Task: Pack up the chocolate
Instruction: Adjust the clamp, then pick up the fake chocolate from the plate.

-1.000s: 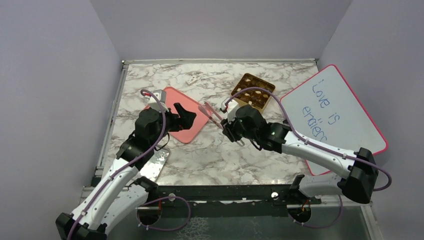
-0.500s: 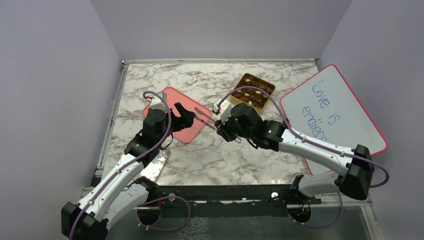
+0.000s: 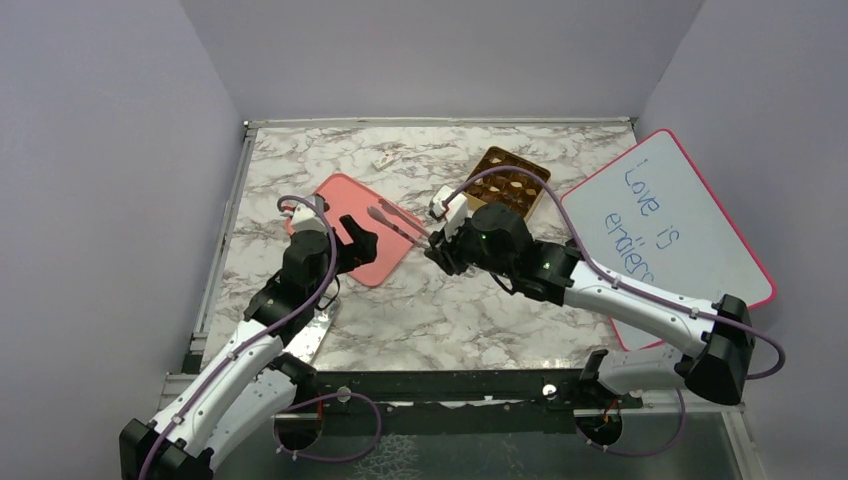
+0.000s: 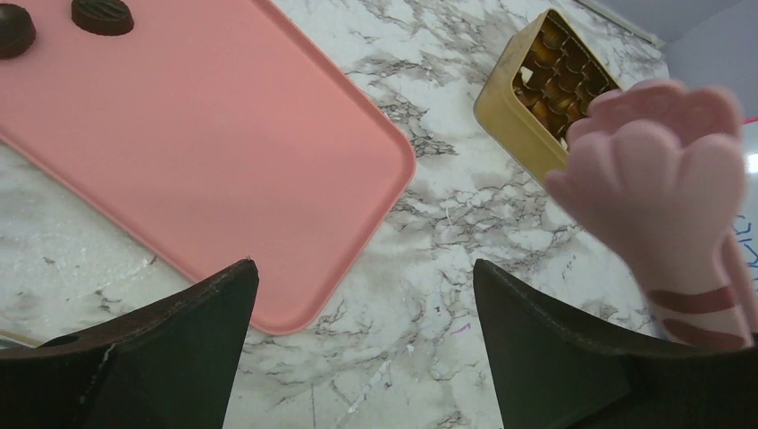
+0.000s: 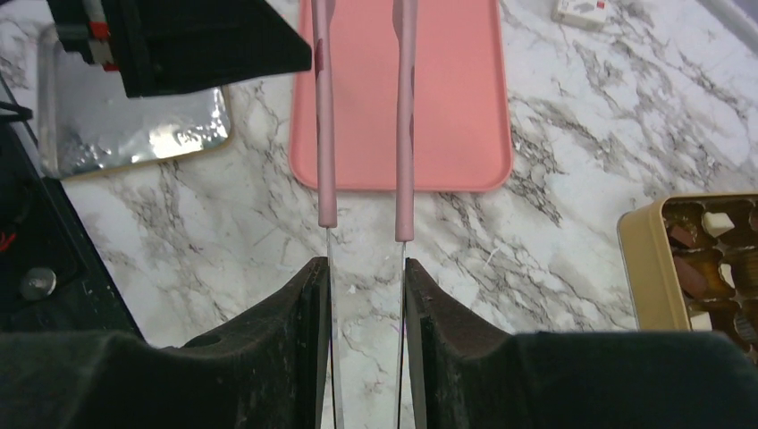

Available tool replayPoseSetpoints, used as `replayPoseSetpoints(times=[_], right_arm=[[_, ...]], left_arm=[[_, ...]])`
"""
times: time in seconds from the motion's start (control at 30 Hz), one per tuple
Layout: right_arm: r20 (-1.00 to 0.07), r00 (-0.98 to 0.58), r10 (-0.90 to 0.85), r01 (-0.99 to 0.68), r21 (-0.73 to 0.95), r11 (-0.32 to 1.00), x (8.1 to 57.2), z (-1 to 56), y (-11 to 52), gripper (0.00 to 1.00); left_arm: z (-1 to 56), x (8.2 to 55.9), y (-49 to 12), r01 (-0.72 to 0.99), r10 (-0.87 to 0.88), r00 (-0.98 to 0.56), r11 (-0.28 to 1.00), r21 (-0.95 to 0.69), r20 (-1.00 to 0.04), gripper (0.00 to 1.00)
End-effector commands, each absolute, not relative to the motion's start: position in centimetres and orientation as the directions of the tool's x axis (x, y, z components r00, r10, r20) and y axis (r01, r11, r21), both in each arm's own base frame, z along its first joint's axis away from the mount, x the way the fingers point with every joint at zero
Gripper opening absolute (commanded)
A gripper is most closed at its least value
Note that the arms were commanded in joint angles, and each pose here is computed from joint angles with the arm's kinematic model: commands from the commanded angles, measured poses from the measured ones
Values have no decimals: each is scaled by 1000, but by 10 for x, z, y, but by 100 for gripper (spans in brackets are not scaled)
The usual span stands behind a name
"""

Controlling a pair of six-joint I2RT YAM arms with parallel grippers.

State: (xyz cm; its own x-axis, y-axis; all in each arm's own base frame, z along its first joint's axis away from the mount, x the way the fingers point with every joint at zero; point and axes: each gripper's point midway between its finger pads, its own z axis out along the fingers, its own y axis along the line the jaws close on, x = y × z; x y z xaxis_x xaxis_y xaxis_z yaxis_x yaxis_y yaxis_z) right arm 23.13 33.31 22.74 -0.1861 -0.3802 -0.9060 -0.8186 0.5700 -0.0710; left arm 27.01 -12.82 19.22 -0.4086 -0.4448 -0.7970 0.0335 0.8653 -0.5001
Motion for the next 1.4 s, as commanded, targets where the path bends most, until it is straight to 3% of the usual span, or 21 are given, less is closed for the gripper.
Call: replayPoseSetpoints(times=[0.0,0.17,0.3,0.53,0.77,1.3,1.37], right_arm=[[-960,-130,-249,-827,-33,561,231,264,348,38],[-931,-160,-328,-823,-57,566,242,244,359,37],[-916,-191,-354,-846,-29,532,241,233,374,37],[-931,-156,-331,-865,-33,501,233,248,391,37],[-951,-121,-286,-865,-41,500,233,261,390,38],[-891,-200,-408,-851,-49,523,275,188,450,39],[-883,-199,-425,-843,-66,533,286,181,462,40]], left_arm=[[206,264,-117,22,-433,-384,879,-477,-816,92],[263,257,-117,124,-445,-286,861,-493,-849,93],[280,264,-110,103,-442,-239,874,-475,-864,92],[231,289,-100,-53,-339,-335,938,-342,-879,92],[216,283,-101,-50,-347,-378,934,-355,-859,92],[321,221,-63,120,-437,-20,892,-436,-899,93],[323,213,-56,119,-437,17,894,-432,-899,99]])
